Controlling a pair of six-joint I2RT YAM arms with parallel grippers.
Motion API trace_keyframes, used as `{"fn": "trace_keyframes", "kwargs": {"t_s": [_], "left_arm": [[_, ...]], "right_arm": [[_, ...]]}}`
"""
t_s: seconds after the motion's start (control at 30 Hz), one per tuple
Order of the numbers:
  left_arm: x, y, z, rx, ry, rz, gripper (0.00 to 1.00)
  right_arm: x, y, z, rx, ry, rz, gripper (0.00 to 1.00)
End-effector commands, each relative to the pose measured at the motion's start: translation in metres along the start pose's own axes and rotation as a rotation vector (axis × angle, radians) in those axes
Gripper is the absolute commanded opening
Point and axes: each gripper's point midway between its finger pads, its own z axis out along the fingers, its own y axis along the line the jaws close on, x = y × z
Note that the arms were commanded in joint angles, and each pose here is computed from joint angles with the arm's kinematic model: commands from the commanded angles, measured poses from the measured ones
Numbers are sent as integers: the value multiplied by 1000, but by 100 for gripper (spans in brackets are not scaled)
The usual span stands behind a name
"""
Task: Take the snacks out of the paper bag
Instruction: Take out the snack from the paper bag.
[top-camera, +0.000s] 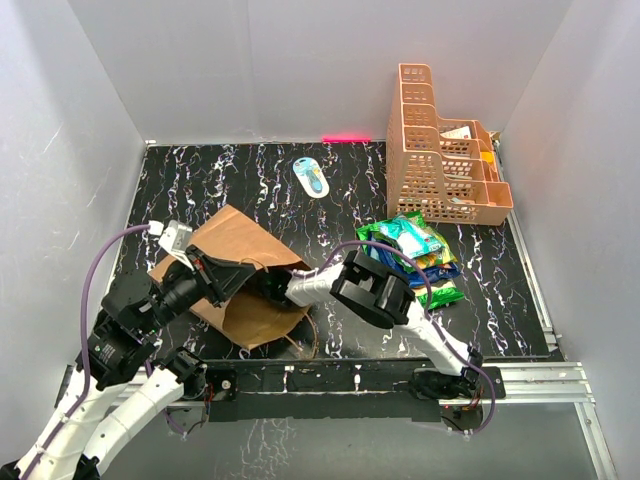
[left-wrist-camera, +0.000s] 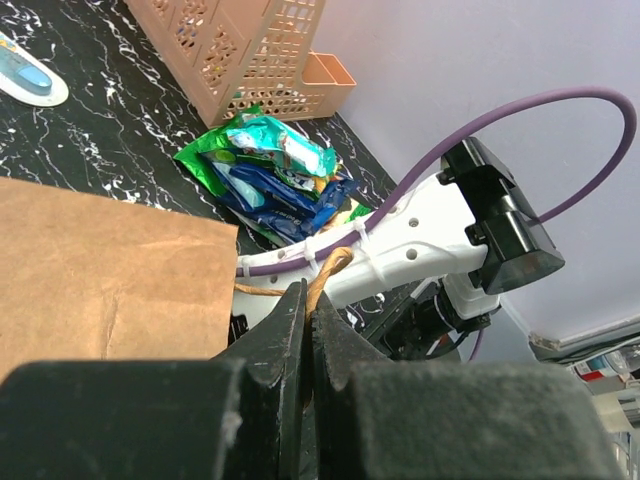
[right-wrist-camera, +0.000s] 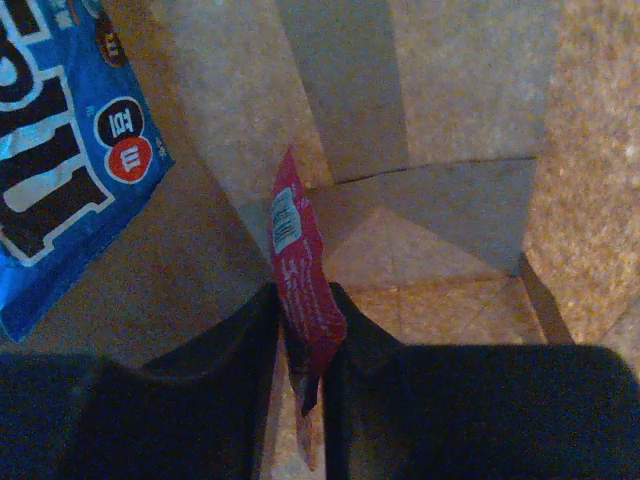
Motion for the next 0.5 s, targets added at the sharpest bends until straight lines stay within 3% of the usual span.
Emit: {"fn": "trace_keyframes", "kwargs": {"t_s": [0.0, 0.23, 0.47], "left_arm": [[-19, -7, -12, -5, -66, 9, 0], [-13, 14, -11, -101, -78, -7, 0], [-14, 35, -13, -209, -110, -19, 0]], "right_arm": [[-5, -29, 1, 65, -31, 34, 20], [-2, -43, -26, 82, -23, 65, 8], [-15, -52, -78, 48, -105, 161, 8]]}}
